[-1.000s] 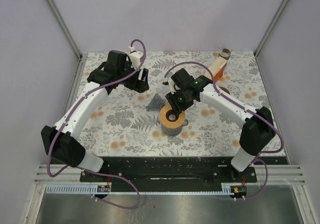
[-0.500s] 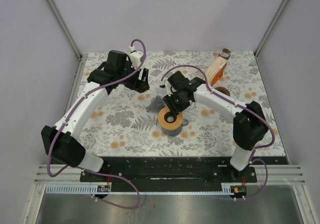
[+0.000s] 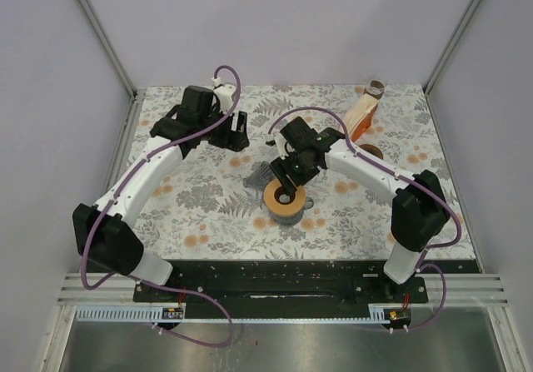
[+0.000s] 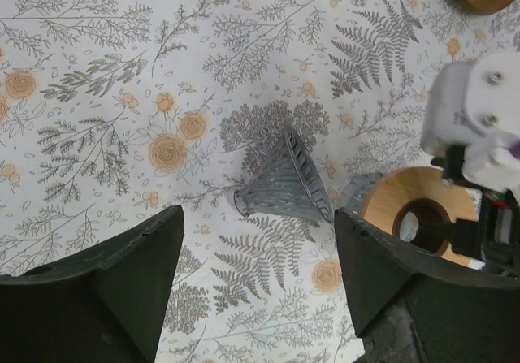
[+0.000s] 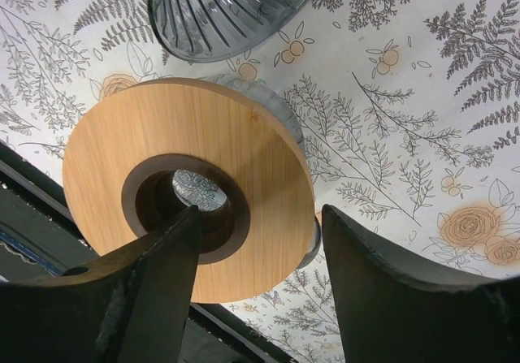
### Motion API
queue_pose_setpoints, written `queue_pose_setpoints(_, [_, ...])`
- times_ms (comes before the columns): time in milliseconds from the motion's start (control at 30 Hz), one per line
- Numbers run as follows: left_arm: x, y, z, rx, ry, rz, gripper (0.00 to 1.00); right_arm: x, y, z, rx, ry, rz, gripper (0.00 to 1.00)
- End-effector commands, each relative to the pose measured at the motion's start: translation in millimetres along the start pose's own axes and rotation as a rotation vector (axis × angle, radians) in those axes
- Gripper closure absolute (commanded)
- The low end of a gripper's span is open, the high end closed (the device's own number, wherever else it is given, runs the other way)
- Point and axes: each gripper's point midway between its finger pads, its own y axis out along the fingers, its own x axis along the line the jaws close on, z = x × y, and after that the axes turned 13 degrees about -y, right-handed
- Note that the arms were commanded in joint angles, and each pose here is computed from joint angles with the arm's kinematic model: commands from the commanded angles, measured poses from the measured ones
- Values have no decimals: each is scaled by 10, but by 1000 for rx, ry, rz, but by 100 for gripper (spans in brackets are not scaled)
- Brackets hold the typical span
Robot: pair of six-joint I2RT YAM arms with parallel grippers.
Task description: Place the coffee filter in the dripper
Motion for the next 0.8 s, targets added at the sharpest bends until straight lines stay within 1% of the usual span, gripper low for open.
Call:
queue_pose_setpoints(0, [1, 200, -186, -55, -20, -28, 21, 68, -261, -186, -88, -38, -26, 33])
queue_pose_setpoints(133, [-33, 437, -89, -13, 37, -66, 21, 75, -307, -185, -89, -40, -24, 30])
queue_pose_setpoints(267, [-77, 657, 48, 40, 109, -92, 21, 25, -454, -210, -116, -45, 19, 22])
queue_pose_setpoints(400, [-107, 863, 191, 96, 157, -123, 21, -67, -615, -223, -139, -43, 88, 16])
queue_pose_setpoints(500, [-91, 1013, 269, 126, 167, -143, 21, -97, -742, -218, -160, -44, 118, 15])
queue_pose_setpoints(600, [82, 1116, 281, 138, 212, -230, 22, -163, -822, -189, -167, -41, 169, 15])
queue_pose_setpoints(700, [207, 1202, 384, 178, 235, -274, 25, -263, -888, -119, -159, -27, 236, 14])
queue_pose_setpoints(767, [241, 1257, 504, 221, 242, -273, 30, -291, -911, -98, -160, -24, 259, 14])
